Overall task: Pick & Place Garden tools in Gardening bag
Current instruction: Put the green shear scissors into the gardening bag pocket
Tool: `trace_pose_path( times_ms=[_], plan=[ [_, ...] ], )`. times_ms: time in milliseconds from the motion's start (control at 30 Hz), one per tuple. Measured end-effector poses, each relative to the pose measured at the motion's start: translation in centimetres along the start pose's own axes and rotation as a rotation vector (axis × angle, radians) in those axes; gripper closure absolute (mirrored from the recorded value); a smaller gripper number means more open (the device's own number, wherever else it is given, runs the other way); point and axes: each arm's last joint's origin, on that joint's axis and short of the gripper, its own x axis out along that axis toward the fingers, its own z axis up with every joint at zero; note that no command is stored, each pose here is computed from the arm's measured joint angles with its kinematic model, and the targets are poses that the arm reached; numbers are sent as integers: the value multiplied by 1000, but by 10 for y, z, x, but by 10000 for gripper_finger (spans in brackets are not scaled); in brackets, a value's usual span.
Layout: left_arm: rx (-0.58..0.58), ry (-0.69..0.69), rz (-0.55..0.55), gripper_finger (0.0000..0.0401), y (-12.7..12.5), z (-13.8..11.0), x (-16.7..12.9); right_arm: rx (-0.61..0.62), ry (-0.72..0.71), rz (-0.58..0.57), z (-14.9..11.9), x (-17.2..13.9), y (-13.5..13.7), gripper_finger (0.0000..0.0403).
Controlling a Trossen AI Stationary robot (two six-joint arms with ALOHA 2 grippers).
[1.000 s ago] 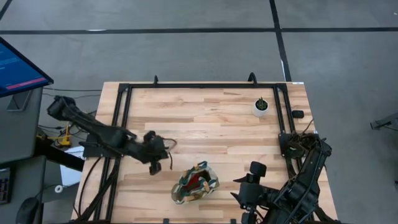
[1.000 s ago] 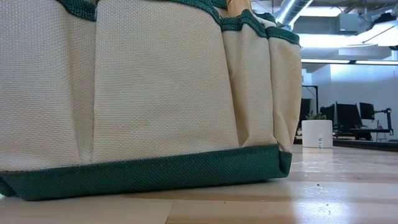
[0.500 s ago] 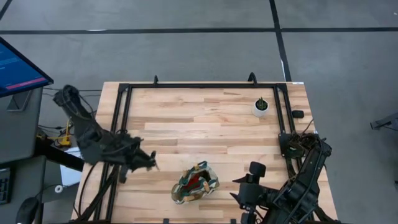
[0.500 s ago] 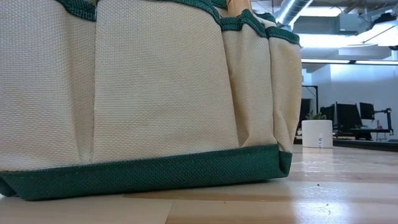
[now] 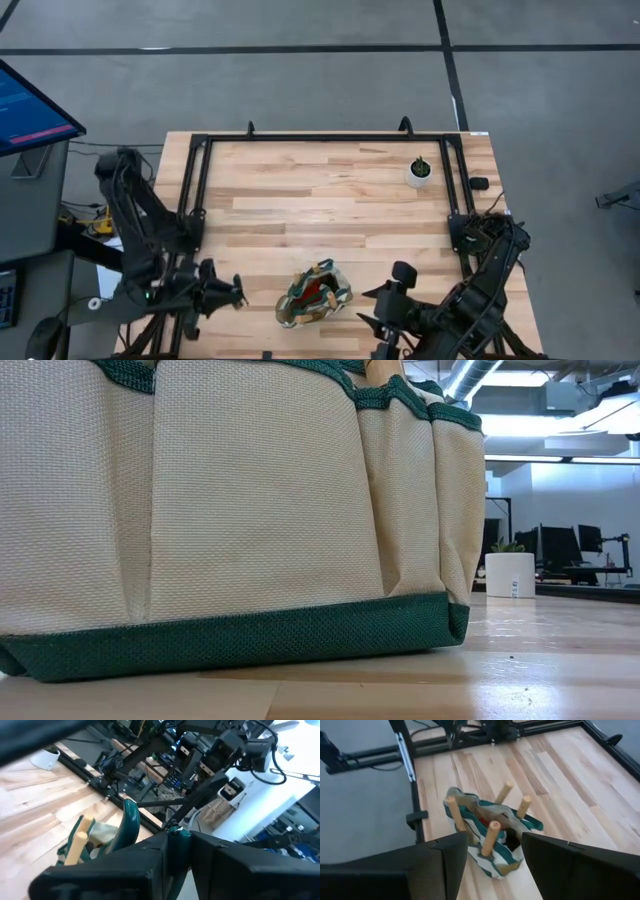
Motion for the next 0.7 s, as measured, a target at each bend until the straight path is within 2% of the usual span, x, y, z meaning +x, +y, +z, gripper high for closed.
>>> trace_pose_path(
  times_ms=[367,533,700],
  plan=[
    [29,-58,62,368,-9,-55,3,109,-50,45,12,7,3,223],
    [38,-128,131,368,-20,-70,8,189,-53,33,17,12,-1,223],
    [49,-185,191,368,-26,-82,21,191,-55,27,19,15,-2,223]
  ],
)
